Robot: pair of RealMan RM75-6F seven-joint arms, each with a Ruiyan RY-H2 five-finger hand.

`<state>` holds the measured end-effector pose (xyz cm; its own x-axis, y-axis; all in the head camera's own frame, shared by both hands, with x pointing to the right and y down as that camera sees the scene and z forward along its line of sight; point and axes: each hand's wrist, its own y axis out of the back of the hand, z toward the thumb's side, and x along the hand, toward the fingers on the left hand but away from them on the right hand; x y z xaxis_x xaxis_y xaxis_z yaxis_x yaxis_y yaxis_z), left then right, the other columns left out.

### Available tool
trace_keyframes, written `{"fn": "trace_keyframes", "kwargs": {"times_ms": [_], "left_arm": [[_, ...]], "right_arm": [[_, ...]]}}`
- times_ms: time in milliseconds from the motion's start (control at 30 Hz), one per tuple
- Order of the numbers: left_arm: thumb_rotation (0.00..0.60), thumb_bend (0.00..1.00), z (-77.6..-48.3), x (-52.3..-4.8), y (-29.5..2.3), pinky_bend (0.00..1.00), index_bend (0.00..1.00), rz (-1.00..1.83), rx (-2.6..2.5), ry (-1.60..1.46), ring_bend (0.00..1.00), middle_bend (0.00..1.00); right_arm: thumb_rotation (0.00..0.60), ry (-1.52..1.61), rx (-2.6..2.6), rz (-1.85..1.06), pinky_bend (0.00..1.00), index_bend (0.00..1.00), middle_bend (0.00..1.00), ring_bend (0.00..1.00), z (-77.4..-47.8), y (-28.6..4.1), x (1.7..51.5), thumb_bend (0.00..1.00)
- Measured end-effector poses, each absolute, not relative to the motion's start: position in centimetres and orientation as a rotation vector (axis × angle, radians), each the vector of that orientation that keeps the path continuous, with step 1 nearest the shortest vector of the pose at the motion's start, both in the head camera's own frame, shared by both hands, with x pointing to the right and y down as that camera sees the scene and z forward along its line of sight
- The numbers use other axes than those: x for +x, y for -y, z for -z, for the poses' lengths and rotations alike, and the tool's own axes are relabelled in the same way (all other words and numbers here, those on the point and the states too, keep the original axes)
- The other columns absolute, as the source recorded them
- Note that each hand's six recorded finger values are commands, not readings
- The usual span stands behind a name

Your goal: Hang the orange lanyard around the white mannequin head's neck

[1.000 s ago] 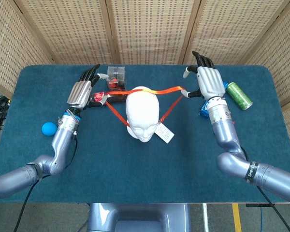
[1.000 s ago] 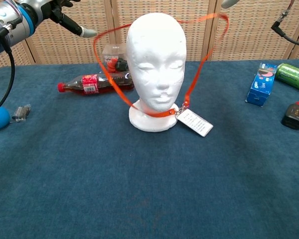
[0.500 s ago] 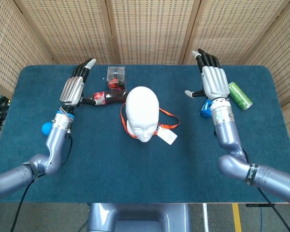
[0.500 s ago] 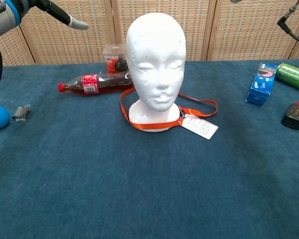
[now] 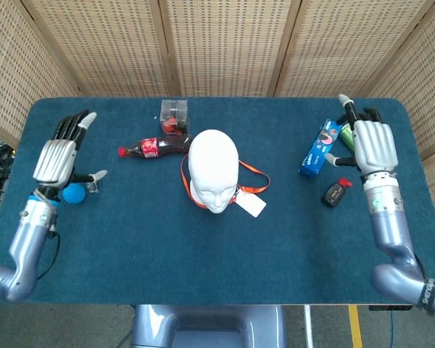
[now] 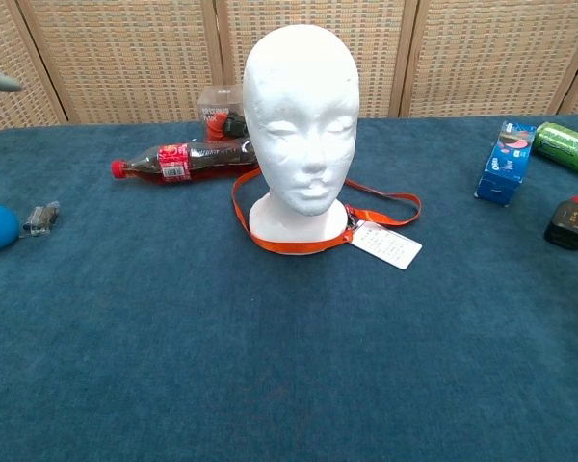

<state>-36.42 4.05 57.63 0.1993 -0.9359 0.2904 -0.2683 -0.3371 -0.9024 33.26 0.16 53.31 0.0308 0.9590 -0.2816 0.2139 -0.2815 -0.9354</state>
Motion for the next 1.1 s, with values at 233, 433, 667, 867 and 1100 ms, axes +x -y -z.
{"fn": "trace_keyframes", "kwargs": {"times_ms": [233,433,667,867,1100], "left_arm": [[0.6,0.0,-55.3,-41.9,-10.3,0.0,0.0,1.299,-1.633,-1.114,0.0,0.0],[0.6,0.0,-54.7,-44.3,-14.1,0.0,0.0,1.421,-1.601,-1.085,0.0,0.0],[0.6,0.0,-55.2,-45.3,-15.1,0.0,0.0,1.467,-1.62,-1.088,0.0,0.0],[0.6,0.0,-56.0,-45.7,-15.0,0.0,0.0,1.488,-1.625,-1.068,0.0,0.0],[0.6,0.0,-56.7,-45.9,-14.6,0.0,0.0,1.507,-1.633,-1.063,0.0,0.0]], "right_arm": [[0.6,1.044,-1.632,-1.372,0.88,0.13,0.77,0.67,-54.4,-5.4,36.7,0.86],[0.6,0.817,-1.704,-1.408,0.88,0.17,0.77,0.67,-56.9,-9.8,37.2,0.86],[0.6,0.627,-1.797,-1.402,0.88,0.22,0.77,0.67,-61.2,-12.7,34.9,0.87],[0.6,0.477,-1.836,-1.417,0.88,0.22,0.77,0.67,-65.5,-13.4,30.7,0.87],[0.6,0.404,-1.852,-1.447,0.88,0.23,0.77,0.67,-68.9,-13.2,26.2,0.87]]}}
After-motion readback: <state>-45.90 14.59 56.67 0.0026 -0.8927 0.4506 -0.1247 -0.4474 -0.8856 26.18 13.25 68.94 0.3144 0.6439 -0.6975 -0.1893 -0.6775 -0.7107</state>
